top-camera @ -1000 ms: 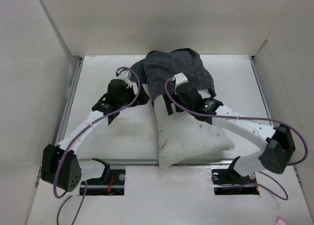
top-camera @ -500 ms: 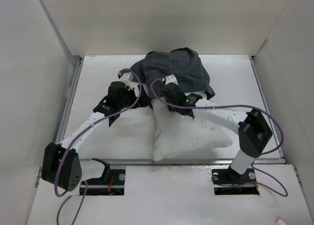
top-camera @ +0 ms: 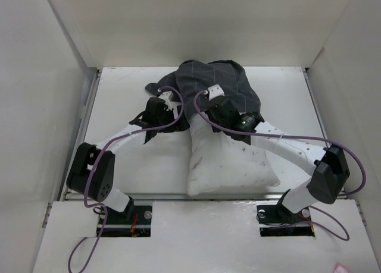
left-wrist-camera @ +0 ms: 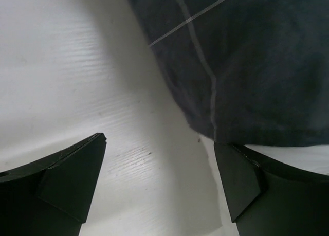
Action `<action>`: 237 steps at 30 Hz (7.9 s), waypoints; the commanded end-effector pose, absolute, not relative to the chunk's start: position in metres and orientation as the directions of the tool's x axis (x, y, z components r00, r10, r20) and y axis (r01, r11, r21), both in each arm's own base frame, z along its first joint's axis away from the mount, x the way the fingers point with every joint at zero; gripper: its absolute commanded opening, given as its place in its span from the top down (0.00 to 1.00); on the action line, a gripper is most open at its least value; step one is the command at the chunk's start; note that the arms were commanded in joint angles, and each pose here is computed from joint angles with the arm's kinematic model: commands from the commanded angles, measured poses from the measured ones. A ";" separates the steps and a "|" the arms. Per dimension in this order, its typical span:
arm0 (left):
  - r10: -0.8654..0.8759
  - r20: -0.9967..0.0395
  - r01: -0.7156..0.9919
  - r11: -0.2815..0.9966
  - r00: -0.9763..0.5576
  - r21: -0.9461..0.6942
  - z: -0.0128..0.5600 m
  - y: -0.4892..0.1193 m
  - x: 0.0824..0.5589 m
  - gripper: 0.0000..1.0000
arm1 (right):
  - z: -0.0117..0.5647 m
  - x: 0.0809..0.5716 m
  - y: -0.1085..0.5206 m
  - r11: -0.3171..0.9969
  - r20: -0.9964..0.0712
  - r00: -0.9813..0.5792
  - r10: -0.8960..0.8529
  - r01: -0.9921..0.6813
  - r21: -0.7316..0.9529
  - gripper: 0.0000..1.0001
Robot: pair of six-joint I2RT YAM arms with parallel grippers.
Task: Put the pillow into the pillowcase
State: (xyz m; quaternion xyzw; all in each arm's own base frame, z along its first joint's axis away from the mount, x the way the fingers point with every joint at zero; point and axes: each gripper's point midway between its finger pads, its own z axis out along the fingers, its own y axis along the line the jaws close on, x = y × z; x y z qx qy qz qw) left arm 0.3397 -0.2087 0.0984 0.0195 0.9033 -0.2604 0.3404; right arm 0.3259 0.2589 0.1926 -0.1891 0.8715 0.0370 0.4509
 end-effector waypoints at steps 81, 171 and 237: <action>-0.158 -0.899 0.810 0.391 -0.409 -0.437 0.416 -0.317 0.193 0.90 | 0.368 0.406 0.301 0.924 -0.940 0.059 0.335 -0.216 0.316 1.00; 0.065 -0.947 0.562 0.816 -0.316 -0.132 0.384 -0.377 0.373 1.00 | 0.375 0.329 0.263 0.544 -0.963 -0.027 0.267 -0.821 0.173 1.00; 0.136 -0.881 0.477 0.872 -0.453 -0.111 0.313 -0.334 0.360 0.00 | 0.202 0.351 0.119 0.960 -0.838 -0.485 0.250 0.014 0.279 0.00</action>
